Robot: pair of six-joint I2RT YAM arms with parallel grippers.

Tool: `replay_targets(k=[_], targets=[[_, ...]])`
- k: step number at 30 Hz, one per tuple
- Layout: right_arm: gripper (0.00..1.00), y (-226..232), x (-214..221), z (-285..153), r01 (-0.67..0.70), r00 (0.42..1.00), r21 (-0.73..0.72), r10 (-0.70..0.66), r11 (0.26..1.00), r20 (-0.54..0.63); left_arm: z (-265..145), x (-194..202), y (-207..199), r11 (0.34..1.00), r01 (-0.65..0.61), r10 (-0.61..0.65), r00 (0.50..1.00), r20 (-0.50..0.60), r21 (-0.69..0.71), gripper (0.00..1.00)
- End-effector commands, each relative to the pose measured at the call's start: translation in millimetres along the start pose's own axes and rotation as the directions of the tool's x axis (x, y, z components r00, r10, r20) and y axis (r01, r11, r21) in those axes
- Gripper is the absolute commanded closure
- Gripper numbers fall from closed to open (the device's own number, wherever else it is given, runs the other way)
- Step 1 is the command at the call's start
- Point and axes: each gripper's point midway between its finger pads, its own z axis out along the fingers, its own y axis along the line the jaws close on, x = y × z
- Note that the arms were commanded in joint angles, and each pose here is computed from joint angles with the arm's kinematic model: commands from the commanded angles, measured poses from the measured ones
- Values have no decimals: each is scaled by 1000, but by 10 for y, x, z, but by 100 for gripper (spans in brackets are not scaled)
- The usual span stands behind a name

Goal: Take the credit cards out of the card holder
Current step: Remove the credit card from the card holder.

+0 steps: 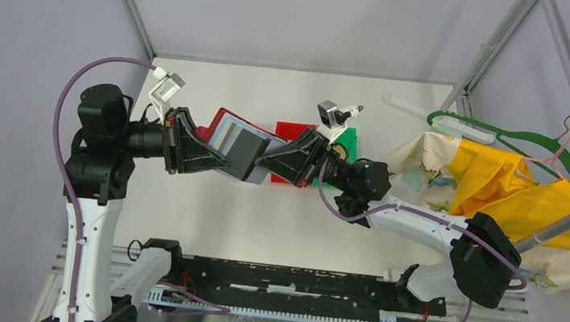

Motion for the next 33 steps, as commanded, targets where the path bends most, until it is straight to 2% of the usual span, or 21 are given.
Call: replay_targets(k=[1, 9, 10, 11, 12, 15, 21, 24, 27, 33], targets=[[100, 269, -155, -31, 60, 998, -84, -58, 995, 37, -30, -74, -214, 991, -133, 132, 991, 5, 34, 83], [98, 298, -180, 37, 56, 998, -99, -53, 993, 27, -30, -70, -215, 990, -135, 135, 991, 6, 32, 82], [89, 305, -174, 38, 52, 998, -102, -49, 993, 25, -30, -69, -214, 990, -136, 136, 991, 6, 32, 83], [74, 316, -169, 45, 46, 999, -106, -44, 993, 23, -30, -67, -208, 990, -139, 139, 990, 8, 28, 85], [67, 320, -164, 57, 43, 999, -107, -40, 993, 24, -28, -65, -186, 990, -139, 138, 990, 11, 18, 89], [63, 350, -151, 130, 51, 999, -119, -50, 992, 19, -23, -76, -130, 991, -136, 136, 990, 21, -11, 98], [72, 295, -140, 214, 48, 999, -101, -48, 994, 5, -23, -91, -127, 990, -141, 141, 990, 23, -17, 98], [83, 275, -115, 205, 42, 999, -98, -43, 994, -6, -24, -96, -114, 990, -141, 142, 990, 27, -26, 98], [98, 263, -74, 140, 47, 998, -89, -50, 995, -27, -20, -107, -78, 990, -139, 140, 990, 29, -35, 98], [100, 59, -127, -151, 84, 995, 1, -84, 996, -62, -7, -171, 65, 989, -129, 133, 990, 38, -77, 96]])
